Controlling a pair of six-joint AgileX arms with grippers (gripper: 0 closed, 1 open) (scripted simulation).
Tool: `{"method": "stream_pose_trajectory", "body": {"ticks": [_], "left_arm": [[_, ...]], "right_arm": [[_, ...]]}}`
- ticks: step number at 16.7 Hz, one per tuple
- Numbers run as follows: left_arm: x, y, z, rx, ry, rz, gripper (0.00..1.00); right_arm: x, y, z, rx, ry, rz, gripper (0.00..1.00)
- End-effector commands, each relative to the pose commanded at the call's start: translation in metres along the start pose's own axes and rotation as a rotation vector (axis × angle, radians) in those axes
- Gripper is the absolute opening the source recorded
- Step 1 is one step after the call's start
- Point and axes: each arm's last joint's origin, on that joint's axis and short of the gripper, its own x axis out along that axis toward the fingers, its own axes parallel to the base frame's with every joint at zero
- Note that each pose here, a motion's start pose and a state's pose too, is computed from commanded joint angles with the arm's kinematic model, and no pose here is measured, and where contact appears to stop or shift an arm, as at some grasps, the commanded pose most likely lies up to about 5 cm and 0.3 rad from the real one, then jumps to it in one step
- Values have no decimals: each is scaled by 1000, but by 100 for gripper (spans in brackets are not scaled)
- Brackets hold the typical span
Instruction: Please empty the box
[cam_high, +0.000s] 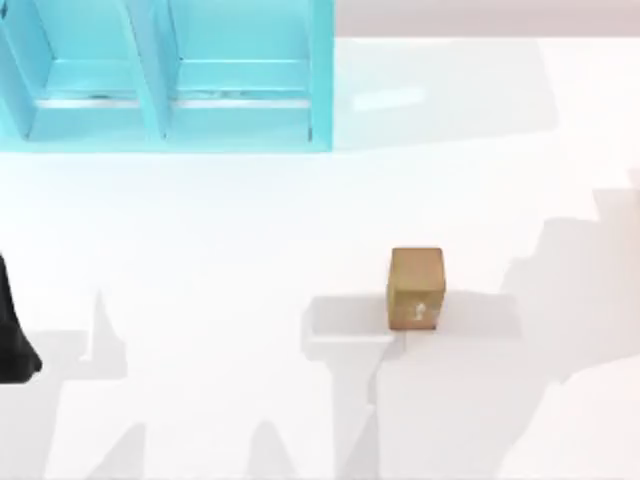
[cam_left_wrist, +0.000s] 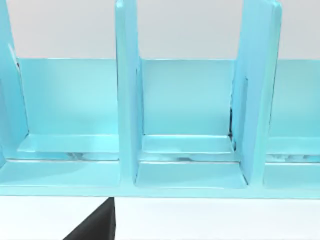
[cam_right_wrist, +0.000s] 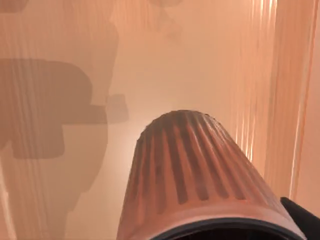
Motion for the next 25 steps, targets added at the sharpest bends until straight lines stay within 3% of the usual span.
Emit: {"method": "stream_pose_trajectory", "body": {"ticks": [9,12,15,19,22,25], "left_arm": [[0,0,0,0,0,0,100],[0,0,0,0,0,0,100],[0,0,0,0,0,0,100],[0,0,0,0,0,0,100],[0,0,0,0,0,0,100],[0,0,0,0,0,0,100]], "right_arm": [[5,1,4,-26,50,27,0],[10,26,11,-26,58,29,0],[20,83,19,-16,76,27,0],[38,196,5,-6,92,6,0],[51,284,-37,-16,86,-16,0],[63,342,-93,-26,65,-28,0]]}}
